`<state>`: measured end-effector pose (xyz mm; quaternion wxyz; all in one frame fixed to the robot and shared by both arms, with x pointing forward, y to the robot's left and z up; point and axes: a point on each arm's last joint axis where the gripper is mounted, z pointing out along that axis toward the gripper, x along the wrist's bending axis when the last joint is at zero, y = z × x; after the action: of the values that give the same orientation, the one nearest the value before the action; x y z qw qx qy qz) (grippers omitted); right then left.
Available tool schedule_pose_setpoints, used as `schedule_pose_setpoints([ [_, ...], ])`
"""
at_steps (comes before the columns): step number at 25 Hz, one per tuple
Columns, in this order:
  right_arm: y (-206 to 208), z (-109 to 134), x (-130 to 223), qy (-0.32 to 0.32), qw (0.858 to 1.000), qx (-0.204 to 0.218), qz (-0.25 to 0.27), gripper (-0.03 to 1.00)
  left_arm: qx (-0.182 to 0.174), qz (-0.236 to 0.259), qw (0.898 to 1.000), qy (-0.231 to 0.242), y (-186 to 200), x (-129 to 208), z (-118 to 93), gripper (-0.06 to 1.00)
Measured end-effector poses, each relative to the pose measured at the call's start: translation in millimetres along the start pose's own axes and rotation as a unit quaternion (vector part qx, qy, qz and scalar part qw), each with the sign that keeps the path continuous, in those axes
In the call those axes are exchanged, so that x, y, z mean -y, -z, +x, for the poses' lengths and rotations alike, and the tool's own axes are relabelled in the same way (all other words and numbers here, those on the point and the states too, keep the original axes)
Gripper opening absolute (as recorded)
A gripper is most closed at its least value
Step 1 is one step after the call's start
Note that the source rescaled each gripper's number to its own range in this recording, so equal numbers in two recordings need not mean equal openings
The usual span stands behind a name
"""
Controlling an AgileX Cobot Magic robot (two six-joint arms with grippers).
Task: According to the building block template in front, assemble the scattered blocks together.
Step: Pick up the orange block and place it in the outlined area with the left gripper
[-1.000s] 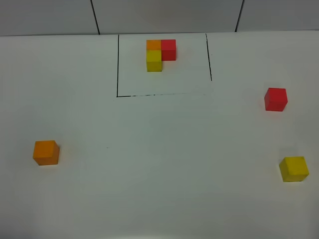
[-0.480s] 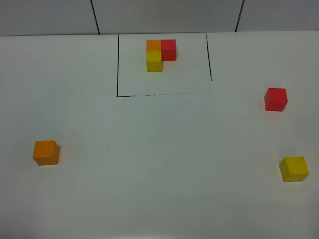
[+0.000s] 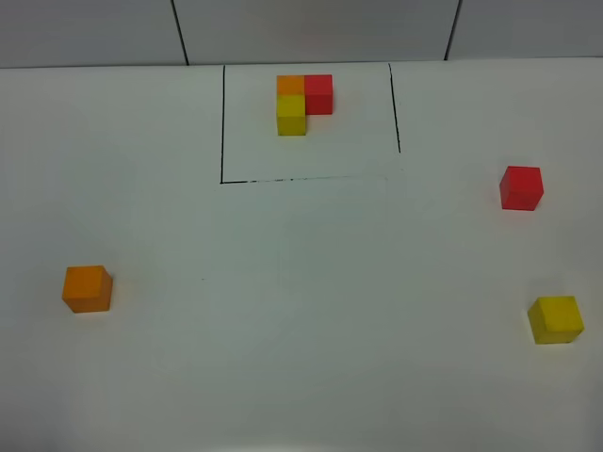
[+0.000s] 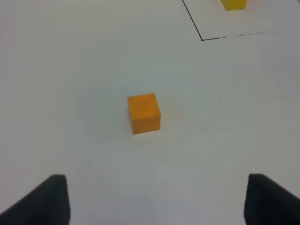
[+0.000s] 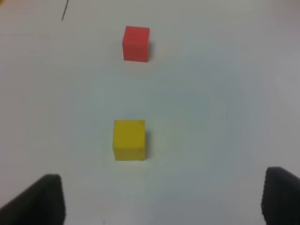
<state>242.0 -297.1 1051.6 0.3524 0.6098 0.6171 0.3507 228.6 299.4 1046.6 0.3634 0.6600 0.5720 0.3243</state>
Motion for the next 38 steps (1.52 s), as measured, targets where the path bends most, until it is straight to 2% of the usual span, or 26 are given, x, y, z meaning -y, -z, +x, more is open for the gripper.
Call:
schedule_pose_setpoints([
  [8, 0, 0, 0, 0.0, 1.0, 0.0, 0.0, 0.8, -0.005, 0.001, 1.0, -0.004, 0, 0, 1, 0.69],
  [14, 0, 0, 0, 0.0, 1.0, 0.0, 0.0, 0.8, -0.045, -0.036, 0.998, -0.026, -4, -23, 9, 0.69],
  [18, 0, 0, 0, -0.001, 1.0, -0.001, 0.0, 0.8, -0.042, 0.011, 0.999, -0.03, -30, -43, 10, 0.69],
  [21, 0, 0, 0, -0.001, 1.0, -0.001, 0.0, 0.8, -0.038, 0.077, 0.996, -0.018, -62, -55, 12, 0.69],
  [23, 0, 0, 0, -0.002, 1.0, -0.001, 0.0, 0.8, -0.036, 0.134, 0.99, -0.006, -87, -61, 12, 0.69],
  [28, 0, 0, 0, -0.004, 1.0, -0.001, 0.0, 0.8, -0.033, 0.255, 0.966, 0.005, -145, -79, 15, 0.69],
  [33, 0, 0, 0, -0.004, 1.0, -0.001, 0.0, 0.8, -0.036, 0.328, 0.944, 0.018, -198, -99, 17, 0.69],
  [38, 0, 0, 0, -0.005, 1.0, -0.002, 0.0, 0.8, -0.032, 0.376, 0.925, 0.032, -237, -97, 17, 0.69],
])
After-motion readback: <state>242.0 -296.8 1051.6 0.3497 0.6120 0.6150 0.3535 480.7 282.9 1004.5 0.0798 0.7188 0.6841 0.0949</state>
